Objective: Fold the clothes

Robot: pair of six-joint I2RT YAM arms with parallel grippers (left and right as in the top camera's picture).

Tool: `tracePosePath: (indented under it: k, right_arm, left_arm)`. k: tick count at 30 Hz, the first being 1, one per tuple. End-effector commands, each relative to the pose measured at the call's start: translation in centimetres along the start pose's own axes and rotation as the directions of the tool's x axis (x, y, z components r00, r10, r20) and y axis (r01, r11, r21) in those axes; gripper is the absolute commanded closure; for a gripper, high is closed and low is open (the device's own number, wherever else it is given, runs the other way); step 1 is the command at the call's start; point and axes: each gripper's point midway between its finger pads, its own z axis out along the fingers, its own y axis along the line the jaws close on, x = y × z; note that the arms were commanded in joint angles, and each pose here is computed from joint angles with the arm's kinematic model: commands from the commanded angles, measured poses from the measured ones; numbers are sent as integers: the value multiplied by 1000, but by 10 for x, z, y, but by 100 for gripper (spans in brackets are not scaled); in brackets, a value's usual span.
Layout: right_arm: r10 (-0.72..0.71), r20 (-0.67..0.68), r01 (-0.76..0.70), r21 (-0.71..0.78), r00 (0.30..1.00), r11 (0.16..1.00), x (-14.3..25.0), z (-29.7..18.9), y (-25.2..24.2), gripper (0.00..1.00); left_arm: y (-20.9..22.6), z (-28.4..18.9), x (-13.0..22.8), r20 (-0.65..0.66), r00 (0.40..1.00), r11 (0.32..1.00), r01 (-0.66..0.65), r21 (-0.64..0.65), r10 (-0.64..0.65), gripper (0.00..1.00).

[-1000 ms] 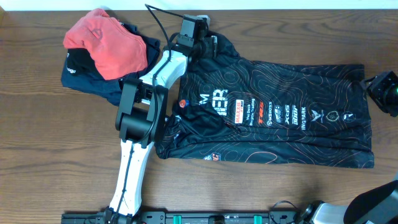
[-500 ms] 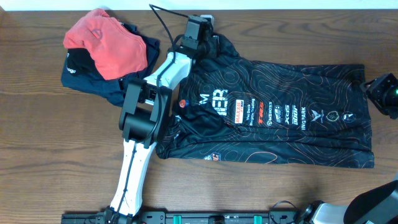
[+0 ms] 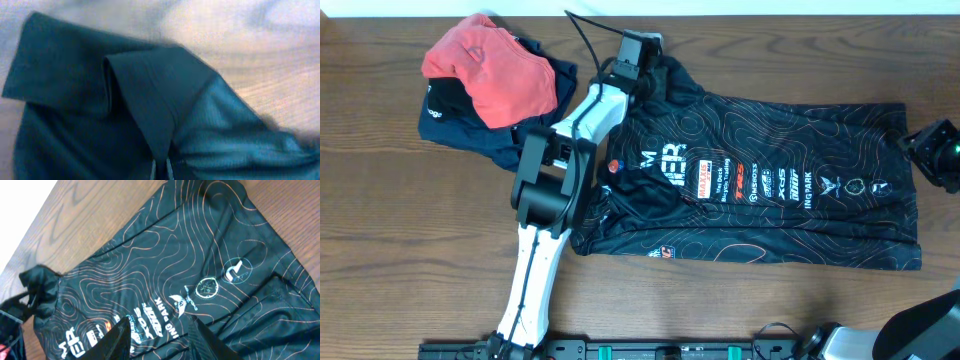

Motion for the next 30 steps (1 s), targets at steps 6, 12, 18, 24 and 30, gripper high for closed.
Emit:
tracePosePath:
  k: [6, 12, 18, 24, 30]
  right_arm:
    - [-58, 95, 58, -3, 994, 998, -24, -2, 7, 62]
    - [-103, 245, 85, 85, 964, 993, -65, 0, -4, 62]
    - [-101, 223, 83, 87, 970, 993, -78, 46, -18, 62]
    - [-131, 124, 147, -128, 984, 981, -69, 129, -3, 54]
    - [-103, 115, 125, -201, 988, 972, -65, 191, 6, 51]
  left_arm:
    - [-27, -124, -63, 68, 979, 979, -187, -85, 193, 94]
    - [-31, -163, -63, 37, 977, 973, -205, -106, 210, 94]
    - [-31, -170, -51, -14, 979, 973, -204, -105, 204, 94]
    - [-37, -169, -43, -38, 977, 972, -213, -97, 211, 94]
    - [-38, -169, -40, -49, 976, 972, -215, -95, 211, 94]
